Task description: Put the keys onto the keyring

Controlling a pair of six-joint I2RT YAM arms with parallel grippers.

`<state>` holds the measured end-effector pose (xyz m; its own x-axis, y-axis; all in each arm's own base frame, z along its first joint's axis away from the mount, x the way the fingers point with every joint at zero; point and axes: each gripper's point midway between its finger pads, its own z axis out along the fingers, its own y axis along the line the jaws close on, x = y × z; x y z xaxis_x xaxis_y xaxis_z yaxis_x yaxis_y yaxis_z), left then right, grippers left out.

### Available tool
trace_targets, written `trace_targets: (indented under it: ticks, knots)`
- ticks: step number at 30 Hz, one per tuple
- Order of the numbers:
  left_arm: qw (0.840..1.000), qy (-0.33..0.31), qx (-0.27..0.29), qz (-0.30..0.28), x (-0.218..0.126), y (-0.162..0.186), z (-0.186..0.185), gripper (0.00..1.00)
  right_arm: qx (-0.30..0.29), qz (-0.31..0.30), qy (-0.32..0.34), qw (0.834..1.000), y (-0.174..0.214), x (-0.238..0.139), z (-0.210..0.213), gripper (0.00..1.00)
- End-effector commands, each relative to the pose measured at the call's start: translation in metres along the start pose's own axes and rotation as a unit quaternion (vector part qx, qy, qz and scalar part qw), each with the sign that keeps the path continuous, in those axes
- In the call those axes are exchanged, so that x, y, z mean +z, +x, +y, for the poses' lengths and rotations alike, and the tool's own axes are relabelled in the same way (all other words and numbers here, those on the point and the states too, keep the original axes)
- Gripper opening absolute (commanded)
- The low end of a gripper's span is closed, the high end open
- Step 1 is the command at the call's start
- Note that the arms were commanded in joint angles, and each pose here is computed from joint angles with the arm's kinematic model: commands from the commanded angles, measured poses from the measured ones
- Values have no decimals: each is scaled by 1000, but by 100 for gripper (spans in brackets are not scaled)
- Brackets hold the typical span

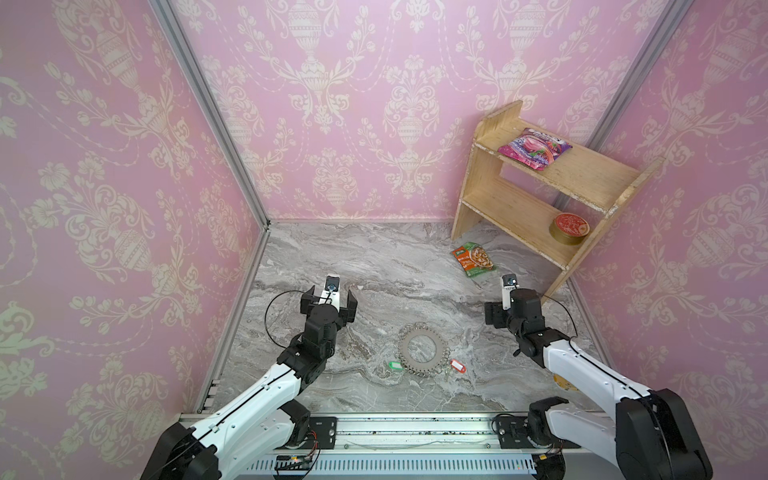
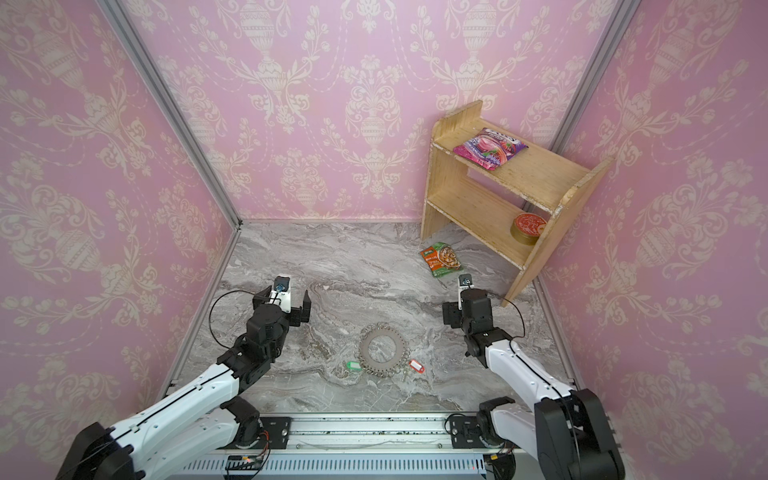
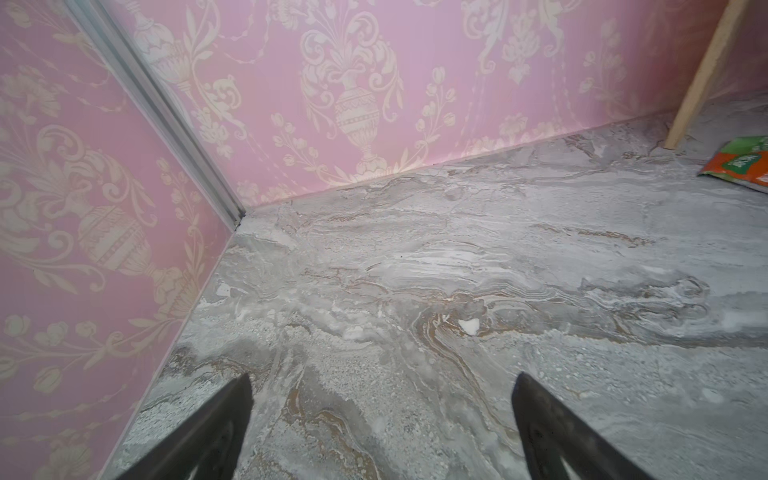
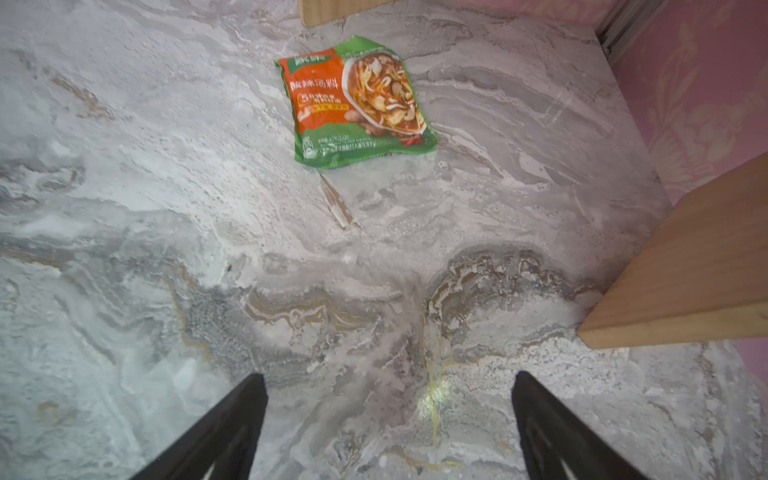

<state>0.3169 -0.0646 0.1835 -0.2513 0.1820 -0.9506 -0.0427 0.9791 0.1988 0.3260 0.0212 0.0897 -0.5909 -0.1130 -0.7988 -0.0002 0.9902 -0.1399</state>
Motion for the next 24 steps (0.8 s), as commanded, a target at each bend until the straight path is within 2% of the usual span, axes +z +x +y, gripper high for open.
trace_targets:
  ticks: [1, 5, 7, 10, 13, 15, 20, 24]
  knots:
    - [999, -45, -4, -30, 8, -3, 22, 99, -1, -115, 5, 993, -55, -1, -5, 94]
    - [996, -59, 2, -60, 16, 0, 34, 99, 6, -127, 8, 992, -53, 9, -8, 94]
    - [996, -75, 20, -54, 21, 6, 42, 99, 12, -134, 8, 991, -50, 15, -10, 94]
    - [995, -91, 17, -40, 29, 17, 53, 99, 11, -127, 4, 992, -49, 21, -10, 94]
    - [996, -83, 7, -30, 40, 30, 53, 99, 19, -134, 1, 991, -52, 23, -10, 94]
    - [996, -79, 24, -29, 45, 37, 49, 99, 24, -138, -5, 990, -52, 24, -9, 94]
    - [993, -95, 19, -62, 49, 47, 50, 99, 33, -171, -12, 985, -44, 29, -7, 96]
    - [996, -60, 28, -53, 58, 64, 34, 99, 34, -167, -13, 985, -44, 30, -7, 100]
